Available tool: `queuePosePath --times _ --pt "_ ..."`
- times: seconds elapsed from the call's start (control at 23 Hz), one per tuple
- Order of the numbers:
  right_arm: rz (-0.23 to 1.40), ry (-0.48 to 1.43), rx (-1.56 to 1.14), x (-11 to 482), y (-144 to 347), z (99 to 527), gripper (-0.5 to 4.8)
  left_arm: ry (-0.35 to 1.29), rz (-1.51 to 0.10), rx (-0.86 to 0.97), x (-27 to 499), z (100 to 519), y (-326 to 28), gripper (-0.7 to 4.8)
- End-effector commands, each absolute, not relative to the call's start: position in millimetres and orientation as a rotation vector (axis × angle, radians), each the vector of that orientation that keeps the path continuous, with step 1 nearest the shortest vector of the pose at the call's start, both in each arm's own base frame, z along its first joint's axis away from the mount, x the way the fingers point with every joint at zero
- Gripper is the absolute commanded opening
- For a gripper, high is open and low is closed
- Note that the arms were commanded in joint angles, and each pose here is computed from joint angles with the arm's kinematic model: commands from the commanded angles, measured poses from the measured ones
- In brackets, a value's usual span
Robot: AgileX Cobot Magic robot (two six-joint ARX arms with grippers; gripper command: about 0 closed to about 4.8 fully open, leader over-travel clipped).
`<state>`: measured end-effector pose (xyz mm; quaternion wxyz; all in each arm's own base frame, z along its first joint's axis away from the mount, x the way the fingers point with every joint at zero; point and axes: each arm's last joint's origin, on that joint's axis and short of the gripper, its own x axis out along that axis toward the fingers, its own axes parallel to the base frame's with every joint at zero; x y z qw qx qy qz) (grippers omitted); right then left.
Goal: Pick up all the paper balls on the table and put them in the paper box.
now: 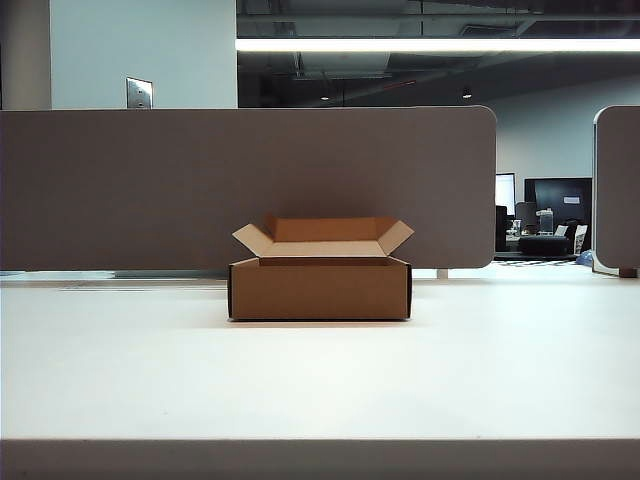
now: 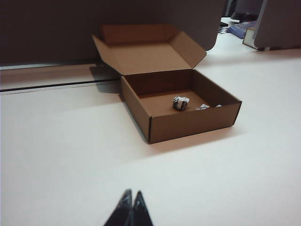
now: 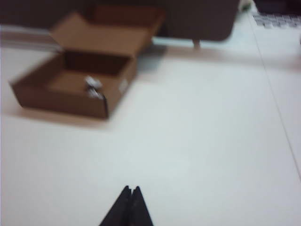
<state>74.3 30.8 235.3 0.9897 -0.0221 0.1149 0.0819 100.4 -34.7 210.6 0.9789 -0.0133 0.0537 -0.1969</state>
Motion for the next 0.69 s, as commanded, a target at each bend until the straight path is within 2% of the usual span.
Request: queuePosePath --times 0.04,0.3,0.69 --pt "0.091 0.171 -0.025 82 33 224 -0.01 0.069 -0.387 -0.031 103 202 -35 -0.05" --pt "0.222 0.135 -0.013 89 41 190 -0.01 0.043 -0.386 -0.025 100 197 -34 -0.05" --pt "0.274 0.050 0.005 86 41 167 -0.01 0.063 -0.395 -0.020 95 174 -33 -0.05"
